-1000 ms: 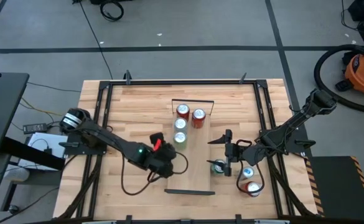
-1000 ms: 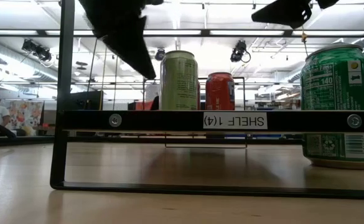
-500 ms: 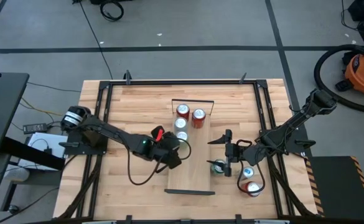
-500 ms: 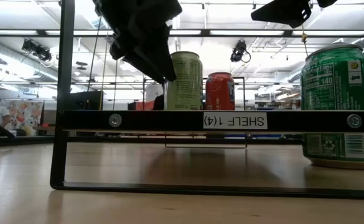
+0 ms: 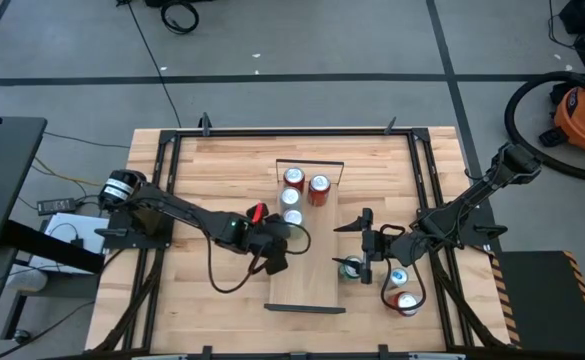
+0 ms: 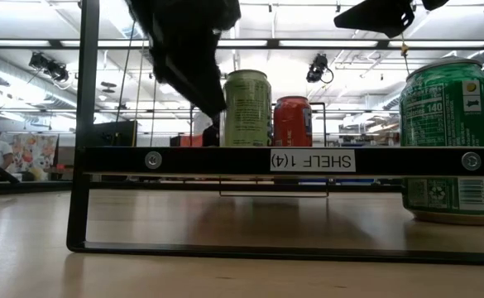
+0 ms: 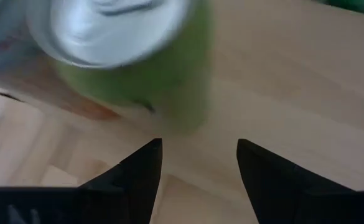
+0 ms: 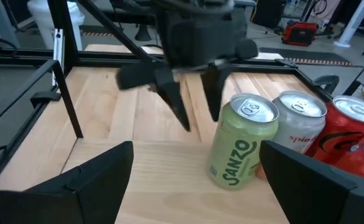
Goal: Place canned beverage on shelf
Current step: Put the light green soda can on the shelf
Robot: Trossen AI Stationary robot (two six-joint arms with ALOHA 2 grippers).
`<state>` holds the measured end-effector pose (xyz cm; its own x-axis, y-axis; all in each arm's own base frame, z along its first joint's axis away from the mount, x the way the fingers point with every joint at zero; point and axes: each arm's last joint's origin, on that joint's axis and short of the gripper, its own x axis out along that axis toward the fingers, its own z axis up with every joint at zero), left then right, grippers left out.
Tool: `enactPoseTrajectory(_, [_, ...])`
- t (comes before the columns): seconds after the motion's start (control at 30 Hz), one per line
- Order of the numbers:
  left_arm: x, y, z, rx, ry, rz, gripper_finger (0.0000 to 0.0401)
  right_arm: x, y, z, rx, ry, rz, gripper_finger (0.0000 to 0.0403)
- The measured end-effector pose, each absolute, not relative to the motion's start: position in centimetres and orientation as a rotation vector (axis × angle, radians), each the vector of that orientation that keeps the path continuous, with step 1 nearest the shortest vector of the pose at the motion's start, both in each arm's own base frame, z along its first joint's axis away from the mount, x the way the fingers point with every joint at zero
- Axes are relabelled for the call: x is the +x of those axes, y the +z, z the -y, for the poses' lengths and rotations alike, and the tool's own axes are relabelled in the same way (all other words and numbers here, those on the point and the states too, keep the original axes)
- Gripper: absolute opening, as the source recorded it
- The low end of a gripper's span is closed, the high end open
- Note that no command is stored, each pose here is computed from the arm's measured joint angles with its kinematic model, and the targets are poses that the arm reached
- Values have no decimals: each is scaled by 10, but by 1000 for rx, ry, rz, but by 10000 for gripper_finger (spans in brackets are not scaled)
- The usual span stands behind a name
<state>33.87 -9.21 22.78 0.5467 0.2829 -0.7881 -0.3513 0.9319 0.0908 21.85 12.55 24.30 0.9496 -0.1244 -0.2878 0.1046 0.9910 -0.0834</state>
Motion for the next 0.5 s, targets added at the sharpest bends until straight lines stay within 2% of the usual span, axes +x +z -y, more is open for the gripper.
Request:
enactPoseTrajectory(0.17, [340, 250, 105, -25, 297, -923, 217, 217, 241, -127, -43, -103, -344, 360])
enactPoseTrajectory(0.3, [340, 273, 116, 45, 262, -905, 217, 221, 239, -117, -12, -209, -390, 360])
enactPoseTrajectory(0.5, [327, 271, 112, 155, 314, -1027, 217, 246, 217, -102, -16, -291, -443, 360])
